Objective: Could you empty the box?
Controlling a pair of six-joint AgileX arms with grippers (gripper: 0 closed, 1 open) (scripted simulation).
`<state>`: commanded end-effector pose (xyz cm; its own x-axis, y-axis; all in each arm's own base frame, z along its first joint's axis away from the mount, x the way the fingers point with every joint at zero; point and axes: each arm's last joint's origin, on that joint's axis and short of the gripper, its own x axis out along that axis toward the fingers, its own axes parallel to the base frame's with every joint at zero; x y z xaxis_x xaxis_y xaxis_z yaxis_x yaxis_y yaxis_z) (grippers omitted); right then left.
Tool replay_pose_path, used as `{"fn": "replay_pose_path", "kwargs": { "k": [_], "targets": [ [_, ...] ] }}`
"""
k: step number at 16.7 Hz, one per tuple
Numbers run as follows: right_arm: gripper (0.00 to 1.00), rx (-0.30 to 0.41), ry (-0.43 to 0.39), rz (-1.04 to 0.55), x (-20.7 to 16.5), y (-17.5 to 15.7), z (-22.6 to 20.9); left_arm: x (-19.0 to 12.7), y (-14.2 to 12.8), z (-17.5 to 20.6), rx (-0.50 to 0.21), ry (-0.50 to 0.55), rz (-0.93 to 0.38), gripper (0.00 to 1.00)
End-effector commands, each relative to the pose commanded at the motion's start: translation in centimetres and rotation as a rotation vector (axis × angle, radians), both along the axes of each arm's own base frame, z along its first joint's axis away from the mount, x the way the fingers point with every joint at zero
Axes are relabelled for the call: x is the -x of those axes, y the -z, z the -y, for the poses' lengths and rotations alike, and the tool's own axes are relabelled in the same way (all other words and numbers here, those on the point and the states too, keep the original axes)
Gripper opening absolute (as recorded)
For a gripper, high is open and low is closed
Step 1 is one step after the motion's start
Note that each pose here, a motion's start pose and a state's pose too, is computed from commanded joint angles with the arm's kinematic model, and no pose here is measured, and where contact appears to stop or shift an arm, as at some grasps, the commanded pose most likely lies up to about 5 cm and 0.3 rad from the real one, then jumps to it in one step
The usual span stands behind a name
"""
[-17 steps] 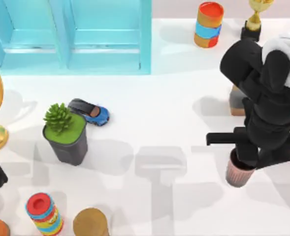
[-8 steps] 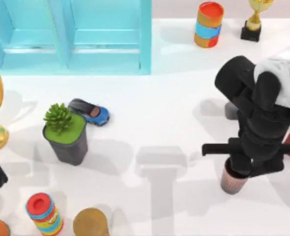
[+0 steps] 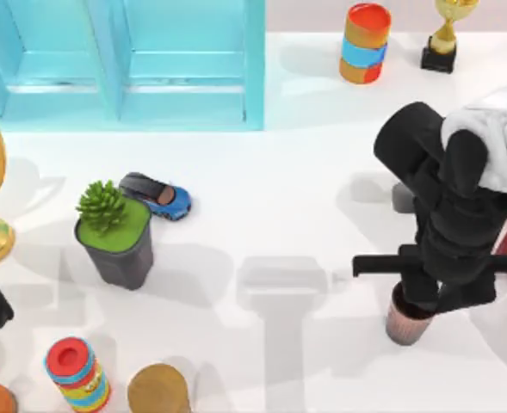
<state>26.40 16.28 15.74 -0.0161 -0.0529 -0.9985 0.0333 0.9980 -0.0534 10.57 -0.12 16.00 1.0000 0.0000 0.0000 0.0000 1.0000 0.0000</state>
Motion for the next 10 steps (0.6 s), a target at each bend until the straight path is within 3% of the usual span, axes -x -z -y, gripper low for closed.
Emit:
{"fn": "replay_pose_path", "kwargs": {
  "k": [9, 10],
  "targets": [
    [0.98, 0.0, 0.0, 0.0, 0.0, 0.0, 0.0, 0.0, 0.0, 0.0, 0.0, 0.0, 0.0, 1.0],
    [1.0, 0.0, 0.0, 0.0, 0.0, 0.0, 0.0, 0.0, 0.0, 0.0, 0.0, 0.0, 0.0, 1.0]
  ]
}}
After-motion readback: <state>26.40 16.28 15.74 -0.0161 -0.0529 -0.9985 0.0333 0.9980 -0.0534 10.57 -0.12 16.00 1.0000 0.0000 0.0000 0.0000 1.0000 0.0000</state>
